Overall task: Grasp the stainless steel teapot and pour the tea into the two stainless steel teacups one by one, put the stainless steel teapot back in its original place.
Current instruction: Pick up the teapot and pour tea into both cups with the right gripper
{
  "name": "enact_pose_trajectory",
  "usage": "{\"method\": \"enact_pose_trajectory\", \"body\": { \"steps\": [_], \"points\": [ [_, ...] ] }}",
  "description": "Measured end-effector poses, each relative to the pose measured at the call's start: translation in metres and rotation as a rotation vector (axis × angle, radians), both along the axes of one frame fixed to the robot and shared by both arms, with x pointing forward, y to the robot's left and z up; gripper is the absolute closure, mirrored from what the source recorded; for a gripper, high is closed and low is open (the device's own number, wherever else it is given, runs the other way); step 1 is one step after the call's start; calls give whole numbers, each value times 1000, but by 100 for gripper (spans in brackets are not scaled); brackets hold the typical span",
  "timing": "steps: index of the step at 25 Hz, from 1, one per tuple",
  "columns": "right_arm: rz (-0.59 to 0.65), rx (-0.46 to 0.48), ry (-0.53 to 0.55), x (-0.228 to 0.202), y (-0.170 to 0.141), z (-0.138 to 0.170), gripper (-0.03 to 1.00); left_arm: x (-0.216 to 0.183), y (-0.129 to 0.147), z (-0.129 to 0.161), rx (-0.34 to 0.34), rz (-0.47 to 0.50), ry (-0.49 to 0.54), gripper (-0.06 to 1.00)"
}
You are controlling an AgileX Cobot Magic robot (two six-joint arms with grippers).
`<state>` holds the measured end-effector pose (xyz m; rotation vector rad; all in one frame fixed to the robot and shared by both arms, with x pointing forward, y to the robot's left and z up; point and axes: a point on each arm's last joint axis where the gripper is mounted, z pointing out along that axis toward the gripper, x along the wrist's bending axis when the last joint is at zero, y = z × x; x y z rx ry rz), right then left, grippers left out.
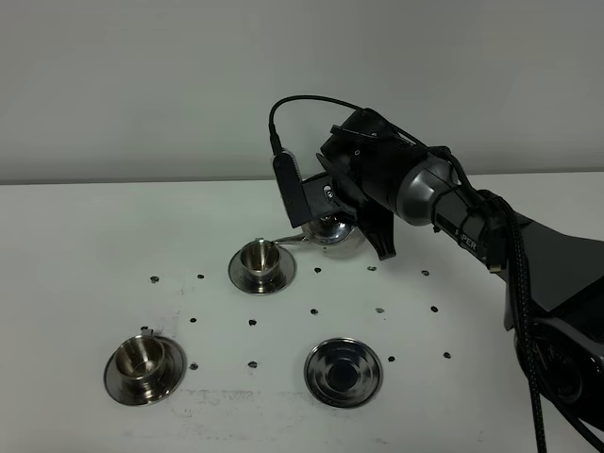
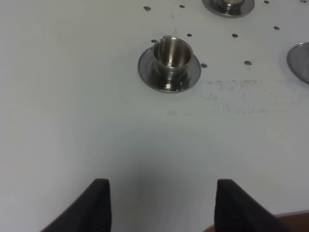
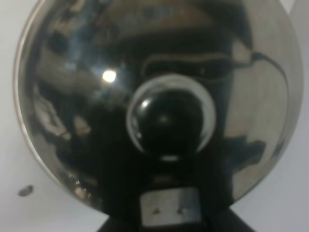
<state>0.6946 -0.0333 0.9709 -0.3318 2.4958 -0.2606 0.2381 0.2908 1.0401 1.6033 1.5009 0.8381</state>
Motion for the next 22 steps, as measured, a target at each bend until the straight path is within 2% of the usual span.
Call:
{"method": "enact_pose_trajectory", "body": {
  "steps": [8,22],
  "points": [
    [29,-17,-48,2,2,3,78,0,0,0,0,0,0,44],
    [86,-57,-49,0,7,3,78,0,0,0,0,0,0,44]
  ]
}}
